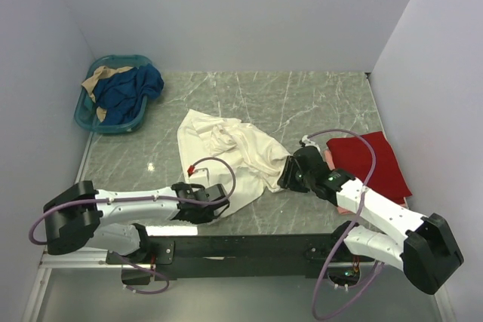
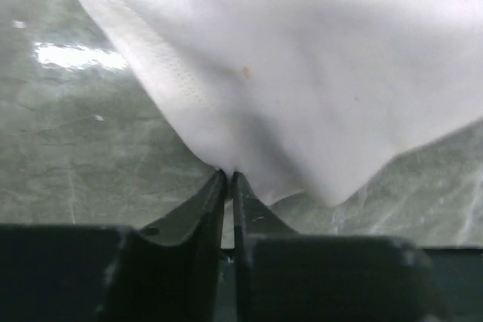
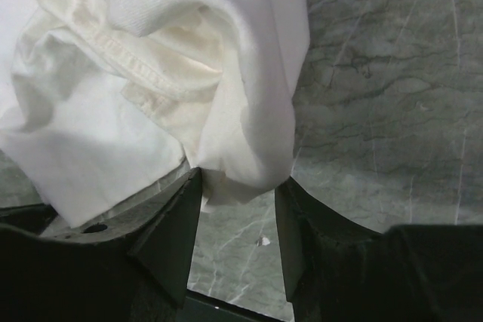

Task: Fold and stack the t-shirts
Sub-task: Flatten the tshirt out

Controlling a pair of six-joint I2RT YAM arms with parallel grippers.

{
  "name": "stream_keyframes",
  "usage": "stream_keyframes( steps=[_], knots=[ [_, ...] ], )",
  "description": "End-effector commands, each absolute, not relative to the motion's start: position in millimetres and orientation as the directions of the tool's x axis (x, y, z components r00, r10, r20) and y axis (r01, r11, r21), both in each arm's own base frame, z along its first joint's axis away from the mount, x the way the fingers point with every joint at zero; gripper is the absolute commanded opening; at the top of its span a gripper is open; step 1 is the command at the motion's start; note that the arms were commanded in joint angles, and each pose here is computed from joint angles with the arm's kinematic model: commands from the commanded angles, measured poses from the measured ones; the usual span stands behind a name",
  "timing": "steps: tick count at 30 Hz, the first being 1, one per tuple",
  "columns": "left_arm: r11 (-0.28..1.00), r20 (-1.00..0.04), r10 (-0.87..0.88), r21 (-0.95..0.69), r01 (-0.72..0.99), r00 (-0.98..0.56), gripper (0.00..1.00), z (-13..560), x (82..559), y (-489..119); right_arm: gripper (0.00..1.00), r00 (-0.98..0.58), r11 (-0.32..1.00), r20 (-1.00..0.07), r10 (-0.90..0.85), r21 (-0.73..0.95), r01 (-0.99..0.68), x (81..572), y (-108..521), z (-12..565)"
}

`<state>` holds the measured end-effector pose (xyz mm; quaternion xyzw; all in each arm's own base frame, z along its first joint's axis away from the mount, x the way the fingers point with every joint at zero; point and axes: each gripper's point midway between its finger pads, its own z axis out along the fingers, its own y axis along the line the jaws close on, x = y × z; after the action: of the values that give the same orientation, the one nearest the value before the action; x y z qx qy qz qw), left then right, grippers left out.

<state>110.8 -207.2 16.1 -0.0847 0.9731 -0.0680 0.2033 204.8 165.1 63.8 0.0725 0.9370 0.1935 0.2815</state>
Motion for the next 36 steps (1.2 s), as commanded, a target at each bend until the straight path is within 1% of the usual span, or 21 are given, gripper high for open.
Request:
stream_keyframes(
  steps=[1,2,3,4,5,6,7,8,9,10,12,13,14,17,20,25,26,28,29,32,36],
  knots=[
    [0.981,-0.453,-0.191,-0.096,-0.166,-0.871,0.03,25.8,130.4,-186.5,0.5,-0.794,0.917,-0.55,0.258,0.397,0.022,223.1,168.7,76.9],
    [0.979,-0.455,-0.205,-0.11,-0.174,-0.866,0.01,29.4,135.8,-184.4,0.49,-0.789,0.923,-0.558,0.257,0.383,0.03,226.1,166.7,77.6],
    [0.967,-0.46,-0.254,-0.132,-0.218,-0.851,0.01,34.0,149.5,-177.6,0.44,-0.787,0.928,-0.564,0.252,0.37,0.032,230.2,165.7,80.2],
    [0.956,-0.471,-0.289,-0.194,-0.221,-0.834,0.01,44.6,159.5,-179.4,0.39,-0.785,0.931,-0.567,0.25,0.363,0.035,232.2,164.2,81.2],
    [0.956,-0.475,-0.283,-0.212,-0.204,-0.833,0.01,50.4,166.5,-176.1,0.33,-0.781,0.933,-0.571,0.253,0.357,0.041,235.2,162.1,82.9],
    [0.936,-0.483,-0.346,-0.234,-0.262,-0.804,0.01,56.7,183.2,-162.7,0.21,-0.776,0.934,-0.574,0.262,0.353,0.054,240.7,157.6,86.3],
    [0.932,-0.513,-0.353,-0.27,-0.243,-0.782,0.01,71.8,194.4,-158.2,0.17,-0.771,0.934,-0.579,0.265,0.354,0.055,243.5,156.3,89.4],
    [0.908,-0.523,-0.415,-0.289,-0.303,-0.745,0.01,80.0,209.8,-141.6,0.12,-0.768,0.934,-0.581,0.27,0.352,0.062,246.0,153.2,91.1],
    [0.9,-0.537,-0.433,-0.298,-0.318,-0.724,0.01,87.5,217.4,-133.2,0.07,-0.759,0.932,-0.589,0.275,0.356,0.062,249.5,151.3,98.0],
    [0.897,-0.567,-0.439,-0.313,-0.311,-0.697,0.01,103.1,226.6,-125.8,0.06,-0.751,0.931,-0.593,0.291,0.357,0.079,253.2,145.5,100.8],
    [0.869,-0.592,-0.494,-0.314,-0.382,-0.637,0.01,117.0,240.5,-98.7,0.04,-0.735,0.929,-0.607,0.302,0.361,0.083,258.3,140.0,111.0],
    [0.866,-0.614,-0.5,-0.326,-0.38,-0.611,0.01,130.6,246.4,-90.5,0.04,-0.727,0.926,-0.61,0.314,0.366,0.093,261.6,135.4,115.0],
    [0.842,-0.622,-0.534,-0.336,-0.421,-0.573,0.01,136.7,253.1,-73.5,0.04,-0.721,0.925,-0.615,0.32,0.366,0.098,263.4,132.8,118.4],
    [0.826,-0.645,-0.558,-0.37,-0.426,-0.522,0.01,157.6,259.3,-54.8,0.04,-0.698,0.926,-0.633,0.335,0.359,0.118,269.6,121.1,129.3],
    [0.794,-0.662,-0.592,-0.382,-0.473,-0.46,0.01,172.6,260.5,-30.0,0.04,-0.695,0.923,-0.632,0.342,0.364,0.123,269.1,116.1,135.2],
    [0.774,-0.688,-0.613,-0.422,-0.472,-0.388,0.01,202.8,257.3,-13.0,0.06,-0.703,0.88,-0.613,0.361,0.474,0.038,246.7,131.3,150.3],
    [0.767,-0.691,-0.619,-0.428,-0.479,-0.373,0.01,206.8,257.1,-8.5,0.1,-0.73,0.862,-0.587,0.35,0.506,0.007,236.2,138.6,145.9],
    [0.765,-0.699,-0.621,-0.442,-0.468,-0.355,0.01,216.2,255.9,-6.4,0.15,-0.723,0.846,-0.593,0.354,0.533,-0.023,226.2,140.4,150.9],
    [0.762,-0.697,-0.624,-0.444,-0.471,-0.352,0.01,216.7,255.0,-5.4,0.21,-0.723,0.848,-0.594,0.352,0.53,-0.023,219.9,137.7,150.2],
    [0.753,-0.679,-0.64,-0.461,-0.469,-0.36,0.01,210.6,252.2,-8.8,0.32,-0.712,0.865,-0.618,0.333,0.502,-0.031,216.2,132.1,152.3],
    [0.734,-0.639,-0.671,-0.504,-0.456,-0.375,0.01,197.7,251.0,-17.9,0.35,-0.715,0.877,-0.638,0.288,0.476,-0.071,223.9,139.4,159.8]
  ],
)
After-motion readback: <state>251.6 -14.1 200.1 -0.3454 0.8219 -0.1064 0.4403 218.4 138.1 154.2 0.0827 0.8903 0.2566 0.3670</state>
